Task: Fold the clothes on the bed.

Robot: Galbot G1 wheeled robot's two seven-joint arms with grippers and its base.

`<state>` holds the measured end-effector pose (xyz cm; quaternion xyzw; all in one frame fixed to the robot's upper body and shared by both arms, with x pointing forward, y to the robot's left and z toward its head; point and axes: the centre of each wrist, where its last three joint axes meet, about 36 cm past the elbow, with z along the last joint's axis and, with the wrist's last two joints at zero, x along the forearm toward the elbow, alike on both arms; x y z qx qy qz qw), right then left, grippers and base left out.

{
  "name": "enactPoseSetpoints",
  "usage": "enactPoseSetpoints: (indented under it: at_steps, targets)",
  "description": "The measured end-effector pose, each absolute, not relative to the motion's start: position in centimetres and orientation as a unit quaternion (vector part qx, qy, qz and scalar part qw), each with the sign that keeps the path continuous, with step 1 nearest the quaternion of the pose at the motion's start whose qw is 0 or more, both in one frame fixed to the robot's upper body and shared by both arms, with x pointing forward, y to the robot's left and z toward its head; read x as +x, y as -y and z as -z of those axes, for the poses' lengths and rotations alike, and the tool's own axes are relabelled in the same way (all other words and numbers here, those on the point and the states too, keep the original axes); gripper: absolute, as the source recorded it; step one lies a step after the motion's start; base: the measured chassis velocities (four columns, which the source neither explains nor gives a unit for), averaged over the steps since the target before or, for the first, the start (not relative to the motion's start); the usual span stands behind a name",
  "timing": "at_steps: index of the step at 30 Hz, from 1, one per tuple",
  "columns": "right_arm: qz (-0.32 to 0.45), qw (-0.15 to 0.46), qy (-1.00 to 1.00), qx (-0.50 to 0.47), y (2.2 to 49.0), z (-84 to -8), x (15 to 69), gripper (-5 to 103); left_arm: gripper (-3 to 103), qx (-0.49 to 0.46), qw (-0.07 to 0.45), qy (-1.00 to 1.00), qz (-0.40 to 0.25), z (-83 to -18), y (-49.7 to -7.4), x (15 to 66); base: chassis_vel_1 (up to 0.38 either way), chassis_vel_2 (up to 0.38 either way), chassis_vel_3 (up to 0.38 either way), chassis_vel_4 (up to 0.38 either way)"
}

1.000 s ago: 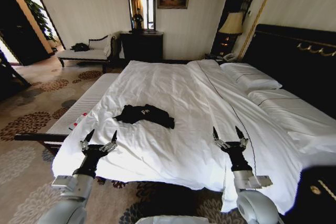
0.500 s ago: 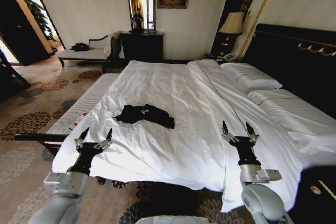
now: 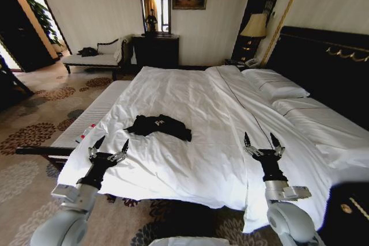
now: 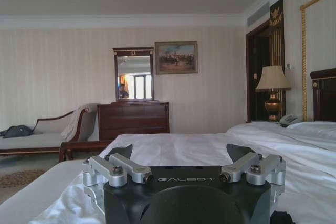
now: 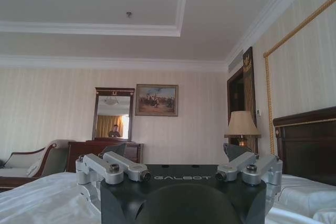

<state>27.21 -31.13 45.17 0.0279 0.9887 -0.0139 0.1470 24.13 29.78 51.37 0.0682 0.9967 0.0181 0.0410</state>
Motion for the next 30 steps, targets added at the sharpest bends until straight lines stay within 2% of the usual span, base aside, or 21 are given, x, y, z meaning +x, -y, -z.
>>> enactPoseSetpoints:
  at_steps: [30]
  targets:
    - [0.011,0.145,-0.989,0.040,30.5,-44.0,27.4,100,100,0.056,0.046,-0.997,-0.027,-51.1,-29.4,23.1,0.000,0.000,0.000,0.000]
